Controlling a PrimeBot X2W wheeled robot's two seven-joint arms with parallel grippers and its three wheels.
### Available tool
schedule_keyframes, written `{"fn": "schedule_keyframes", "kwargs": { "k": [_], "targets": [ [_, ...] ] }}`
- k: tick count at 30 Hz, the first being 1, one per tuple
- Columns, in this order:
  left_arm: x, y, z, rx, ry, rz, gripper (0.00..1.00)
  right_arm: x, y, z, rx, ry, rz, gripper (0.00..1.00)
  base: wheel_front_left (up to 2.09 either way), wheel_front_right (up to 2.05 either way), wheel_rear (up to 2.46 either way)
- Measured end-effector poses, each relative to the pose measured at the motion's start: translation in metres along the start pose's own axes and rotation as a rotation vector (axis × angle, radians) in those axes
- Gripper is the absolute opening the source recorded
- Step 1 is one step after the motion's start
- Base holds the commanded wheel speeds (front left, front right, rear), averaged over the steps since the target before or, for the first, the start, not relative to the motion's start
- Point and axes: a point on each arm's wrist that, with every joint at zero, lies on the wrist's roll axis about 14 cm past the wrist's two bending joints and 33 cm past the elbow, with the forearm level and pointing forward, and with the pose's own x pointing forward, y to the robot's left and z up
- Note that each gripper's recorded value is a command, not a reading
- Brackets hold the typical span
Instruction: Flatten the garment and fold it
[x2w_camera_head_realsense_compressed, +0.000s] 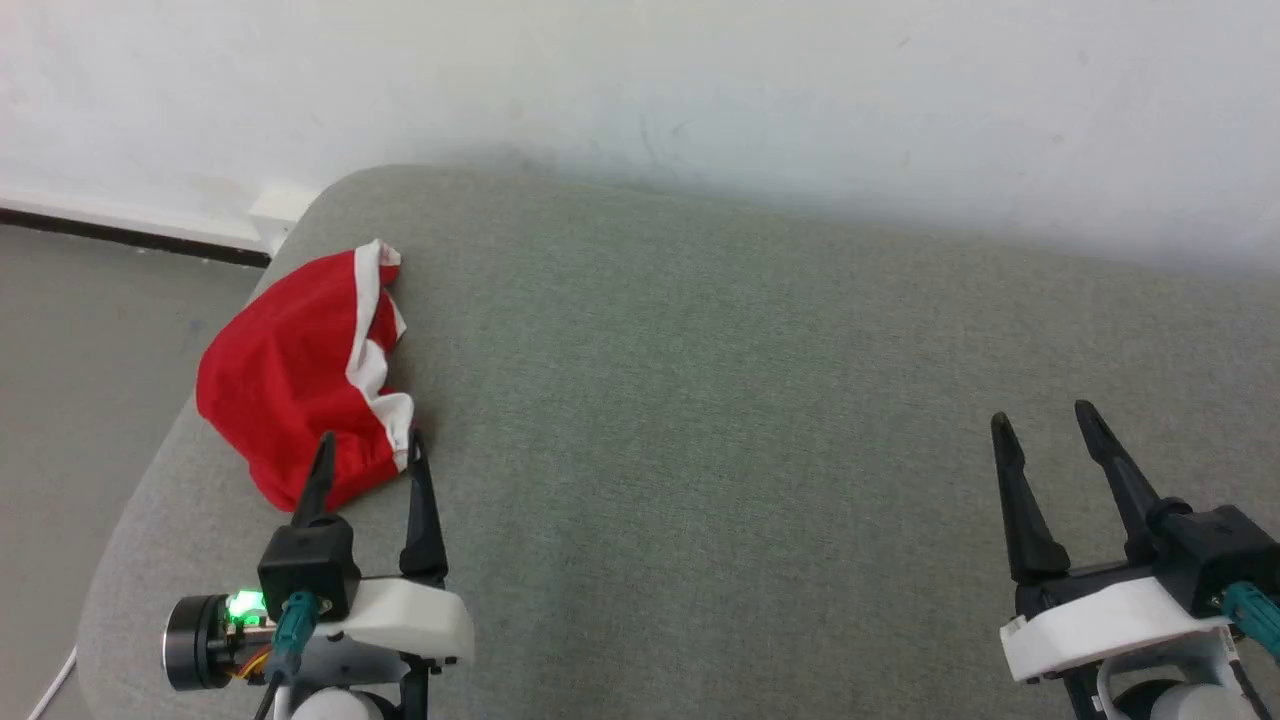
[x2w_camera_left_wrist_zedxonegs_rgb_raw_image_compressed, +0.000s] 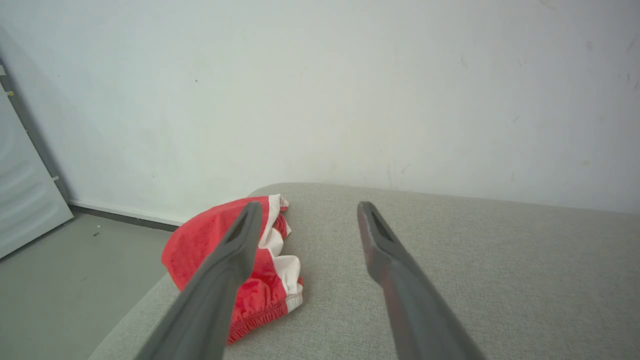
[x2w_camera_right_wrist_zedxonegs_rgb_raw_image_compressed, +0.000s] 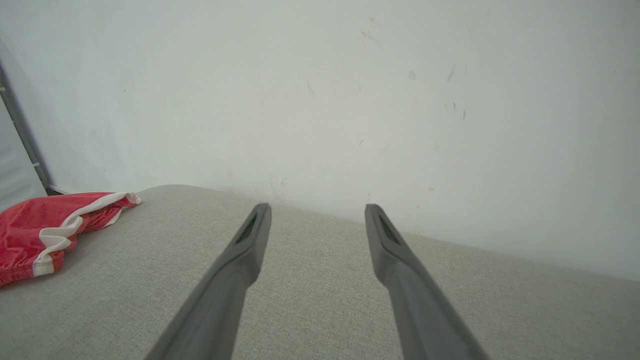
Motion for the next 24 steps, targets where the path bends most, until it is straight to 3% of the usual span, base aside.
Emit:
{"fn": "schedule_keyframes", "kwargs": {
  "k": [15, 21, 24],
  "targets": [
    [-0.007, 0.039, 0.005, -0.001, -0.027, 0.123, 1.0, 0.017, 0.026, 0.005, 0.034, -0.045, 0.081, 1.0, 0.0, 0.0, 0.0],
    [0.015, 0.076, 0.031, 0.029, -0.11, 0.179, 1.0, 0.022, 0.032, 0.004, 0.043, -0.055, 0.103, 1.0, 0.0, 0.0, 0.0],
    [0.031, 0.089, 0.039, -0.005, -0.131, 0.188, 1.0, 0.025, 0.034, 0.002, 0.044, -0.058, 0.109, 1.0, 0.0, 0.0, 0.0]
  ]
}}
